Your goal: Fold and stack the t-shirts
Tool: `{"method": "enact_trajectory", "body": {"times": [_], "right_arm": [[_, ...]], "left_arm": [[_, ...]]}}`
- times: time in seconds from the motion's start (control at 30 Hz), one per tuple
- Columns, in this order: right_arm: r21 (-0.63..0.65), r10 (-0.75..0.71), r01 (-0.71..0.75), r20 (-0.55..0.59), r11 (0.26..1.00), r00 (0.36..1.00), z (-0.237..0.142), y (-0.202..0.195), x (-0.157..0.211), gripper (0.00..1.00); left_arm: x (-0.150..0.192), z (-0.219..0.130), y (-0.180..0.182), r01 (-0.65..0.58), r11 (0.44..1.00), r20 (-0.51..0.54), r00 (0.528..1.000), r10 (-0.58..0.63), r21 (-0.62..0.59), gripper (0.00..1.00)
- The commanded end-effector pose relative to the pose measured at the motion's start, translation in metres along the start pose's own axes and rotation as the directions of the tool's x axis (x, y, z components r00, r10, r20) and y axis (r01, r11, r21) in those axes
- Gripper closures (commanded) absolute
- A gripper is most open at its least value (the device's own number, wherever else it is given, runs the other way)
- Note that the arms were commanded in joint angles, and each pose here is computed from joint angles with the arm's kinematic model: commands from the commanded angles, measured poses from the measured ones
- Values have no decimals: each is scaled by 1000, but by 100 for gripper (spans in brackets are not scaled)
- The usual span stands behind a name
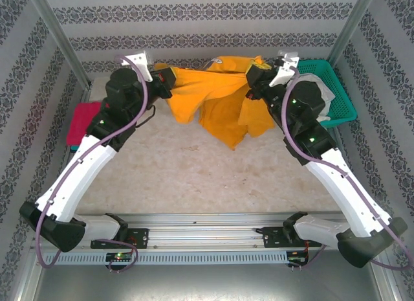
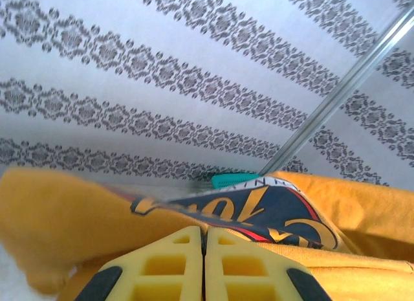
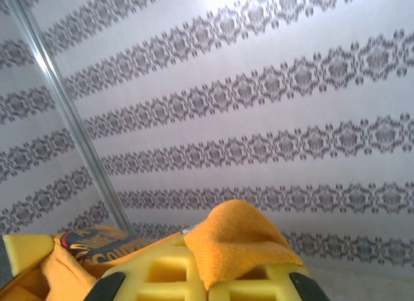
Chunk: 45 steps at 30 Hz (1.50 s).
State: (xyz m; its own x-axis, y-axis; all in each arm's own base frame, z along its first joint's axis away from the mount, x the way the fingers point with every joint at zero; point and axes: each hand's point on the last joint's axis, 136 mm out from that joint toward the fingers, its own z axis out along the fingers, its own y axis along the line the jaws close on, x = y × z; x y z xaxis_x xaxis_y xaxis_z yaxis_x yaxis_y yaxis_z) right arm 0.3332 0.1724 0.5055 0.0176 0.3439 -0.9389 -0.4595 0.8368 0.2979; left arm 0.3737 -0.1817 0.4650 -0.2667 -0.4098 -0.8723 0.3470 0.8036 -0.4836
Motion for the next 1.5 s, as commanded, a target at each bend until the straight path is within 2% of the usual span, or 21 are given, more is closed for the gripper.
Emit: {"method": "enact_trajectory", "body": {"times": [0.0,0.2,0.37,0.6,0.73,0.8,0.9,1.03,1.07,1.1,1.13,1.17,1.23,1.27,1.3,1.33,1.47], "right_arm": [[-37,-41,46,122,998,992,-19,15,-47,100],[1,-79,79,103,997,991,-6,9,-46,100],[26,-59,58,49,998,997,35,-12,-37,100],[-5,-25,25,18,1000,1000,92,-30,-44,100],[-59,-34,36,32,998,999,98,-15,-63,100],[-65,-37,39,29,997,999,94,-12,-63,100],[-35,-11,10,-31,999,999,89,-24,-32,100],[25,74,-70,-193,997,978,71,-49,61,100],[47,106,-97,-243,994,964,63,-54,89,98],[61,129,-116,-282,991,951,55,-57,113,88],[74,147,-130,-323,989,935,45,-60,139,71],[98,165,-140,-354,985,921,35,-63,160,56],[151,190,-139,-423,979,886,13,-75,202,33],[189,206,-134,-447,973,871,3,-82,216,25],[221,216,-124,-466,967,858,-5,-90,228,21],[268,223,-98,-490,958,843,-16,-101,241,17],[414,256,-3,-557,910,790,-43,-143,275,14]], "left_arm": [[-2,-14,10,-109,992,-58,993,105,-69,100],[-12,-3,25,-109,988,-51,993,104,-108,100],[-21,23,39,-85,991,-61,995,79,-105,100],[-60,52,60,-53,993,-32,998,49,-106,100],[-74,48,57,-67,993,-26,998,65,-101,100],[-70,43,60,-76,991,-35,997,72,-113,100],[-47,37,76,-70,986,-78,995,58,-151,100],[16,31,114,-20,974,-182,983,-22,-226,100],[33,28,123,-4,970,-207,977,-48,-243,98],[51,26,132,10,965,-235,969,-74,-262,83],[76,23,144,28,957,-272,956,-110,-287,61],[95,19,151,46,953,-300,944,-139,-299,46],[139,11,165,81,941,-369,906,-207,-328,19],[156,3,172,91,931,-389,891,-235,-353,6],[170,-4,179,96,920,-400,880,-257,-380,0],[186,-14,189,90,905,-408,871,-273,-415,0],[225,-49,222,31,836,-426,849,-312,-548,0]]}}
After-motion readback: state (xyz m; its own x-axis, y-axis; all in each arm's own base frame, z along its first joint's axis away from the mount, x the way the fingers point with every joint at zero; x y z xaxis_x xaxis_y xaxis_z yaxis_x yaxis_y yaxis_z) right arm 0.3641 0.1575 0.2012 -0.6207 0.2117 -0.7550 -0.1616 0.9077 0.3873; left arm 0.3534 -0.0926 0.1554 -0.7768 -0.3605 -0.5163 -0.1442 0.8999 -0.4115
